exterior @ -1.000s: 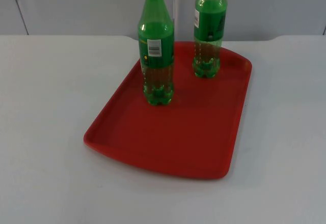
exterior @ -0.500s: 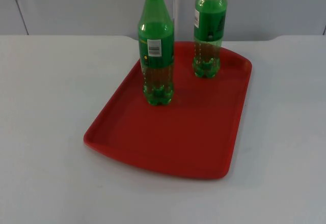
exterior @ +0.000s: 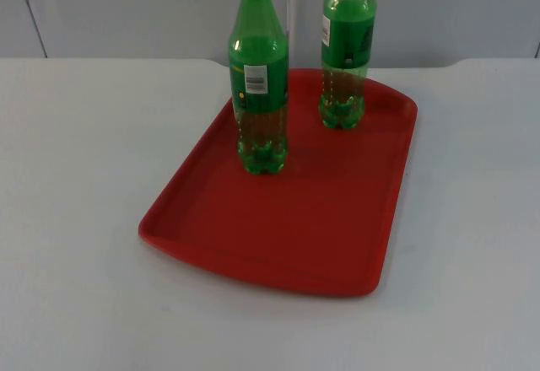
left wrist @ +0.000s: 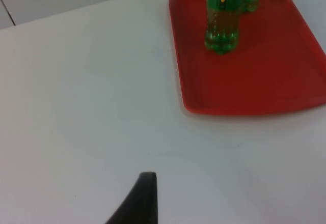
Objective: Place the bottle upright on the tray.
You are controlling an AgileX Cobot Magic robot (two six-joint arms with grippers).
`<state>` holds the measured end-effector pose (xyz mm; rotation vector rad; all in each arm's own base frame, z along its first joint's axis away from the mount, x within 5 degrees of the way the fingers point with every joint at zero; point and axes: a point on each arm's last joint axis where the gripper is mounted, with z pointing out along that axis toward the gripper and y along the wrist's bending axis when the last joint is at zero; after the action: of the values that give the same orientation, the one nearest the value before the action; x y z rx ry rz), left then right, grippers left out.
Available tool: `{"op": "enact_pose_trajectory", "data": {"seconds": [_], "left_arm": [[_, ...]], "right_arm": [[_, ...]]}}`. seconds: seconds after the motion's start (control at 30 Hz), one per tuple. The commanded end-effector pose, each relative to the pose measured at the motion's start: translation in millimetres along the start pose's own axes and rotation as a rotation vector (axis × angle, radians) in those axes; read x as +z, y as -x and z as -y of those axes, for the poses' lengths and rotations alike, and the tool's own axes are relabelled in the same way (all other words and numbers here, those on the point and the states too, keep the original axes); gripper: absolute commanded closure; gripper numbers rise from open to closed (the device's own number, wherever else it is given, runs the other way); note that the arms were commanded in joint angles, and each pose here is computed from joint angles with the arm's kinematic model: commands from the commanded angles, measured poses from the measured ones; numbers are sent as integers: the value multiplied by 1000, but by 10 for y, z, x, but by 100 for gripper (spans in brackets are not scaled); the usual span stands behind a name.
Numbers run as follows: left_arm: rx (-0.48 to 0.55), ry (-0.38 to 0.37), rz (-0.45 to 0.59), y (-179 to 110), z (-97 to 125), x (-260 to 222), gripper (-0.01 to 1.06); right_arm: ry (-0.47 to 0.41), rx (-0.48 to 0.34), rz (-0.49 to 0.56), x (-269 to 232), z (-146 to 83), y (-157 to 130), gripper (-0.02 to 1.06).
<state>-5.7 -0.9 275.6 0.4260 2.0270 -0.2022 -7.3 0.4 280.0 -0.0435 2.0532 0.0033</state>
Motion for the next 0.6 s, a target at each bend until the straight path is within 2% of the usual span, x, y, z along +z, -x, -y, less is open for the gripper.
{"op": "enact_pose_trajectory", "data": {"seconds": [0.0, 0.23, 0.57], "left_arm": [[-3, -1, 1, -9, 2, 8, 0], [-7, 7, 0, -9, 2, 8, 0], [-80, 142, -5, -6, 9, 13, 0]], "right_arm": [[7, -10, 4, 2, -3, -4, -1], [7, -10, 4, 2, -3, -4, -1], [7, -10, 4, 2, -3, -4, -1]]}}
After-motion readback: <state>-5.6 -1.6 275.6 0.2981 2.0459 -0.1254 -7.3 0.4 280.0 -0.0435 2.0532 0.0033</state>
